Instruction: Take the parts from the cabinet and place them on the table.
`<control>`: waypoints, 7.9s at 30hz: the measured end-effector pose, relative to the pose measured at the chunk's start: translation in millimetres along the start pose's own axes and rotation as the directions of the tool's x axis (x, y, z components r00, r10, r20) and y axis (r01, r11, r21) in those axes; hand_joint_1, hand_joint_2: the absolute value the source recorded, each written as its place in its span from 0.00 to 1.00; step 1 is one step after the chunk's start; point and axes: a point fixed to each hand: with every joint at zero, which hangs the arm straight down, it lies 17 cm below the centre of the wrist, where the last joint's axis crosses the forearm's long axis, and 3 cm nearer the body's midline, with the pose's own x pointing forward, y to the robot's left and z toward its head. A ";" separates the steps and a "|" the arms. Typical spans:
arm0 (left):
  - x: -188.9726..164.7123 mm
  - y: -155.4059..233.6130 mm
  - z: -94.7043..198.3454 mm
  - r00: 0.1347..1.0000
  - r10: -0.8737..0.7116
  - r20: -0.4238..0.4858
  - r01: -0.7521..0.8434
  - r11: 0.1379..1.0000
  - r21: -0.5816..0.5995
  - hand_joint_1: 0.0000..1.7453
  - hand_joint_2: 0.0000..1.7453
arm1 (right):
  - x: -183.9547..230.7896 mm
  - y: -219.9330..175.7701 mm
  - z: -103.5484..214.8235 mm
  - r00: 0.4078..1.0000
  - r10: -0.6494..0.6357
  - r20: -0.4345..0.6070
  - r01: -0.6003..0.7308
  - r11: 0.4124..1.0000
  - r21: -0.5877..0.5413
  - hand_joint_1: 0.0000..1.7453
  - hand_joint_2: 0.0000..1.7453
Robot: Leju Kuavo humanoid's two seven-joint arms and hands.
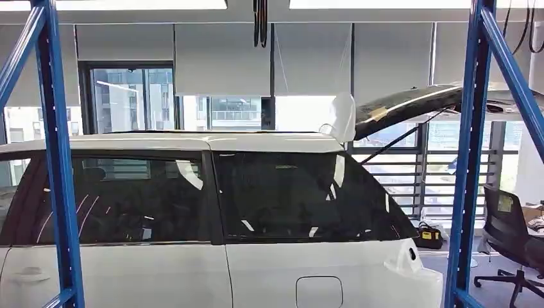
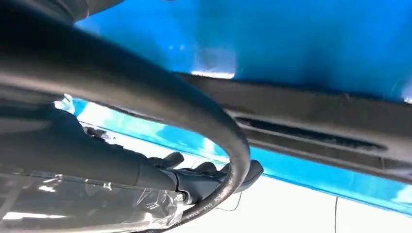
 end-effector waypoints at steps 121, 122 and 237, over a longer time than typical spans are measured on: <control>17.6 16.4 -0.2 0.994 -0.072 0.083 0.064 0.993 0.099 0.00 0.00 | 9.3 23.4 -5.2 0.996 -0.086 -0.009 0.087 0.996 0.016 1.00 1.00; 18.2 18.1 -0.2 0.994 -0.075 0.084 0.066 0.992 0.108 0.00 0.00 | 8.6 23.8 -5.0 0.996 -0.088 -0.011 0.089 0.996 0.016 1.00 1.00; 8.7 20.5 2.1 0.997 -0.078 -0.024 0.080 0.992 0.102 0.00 0.00 | -43.4 -179.3 -13.6 0.986 0.019 -0.163 -0.048 0.983 -0.177 1.00 1.00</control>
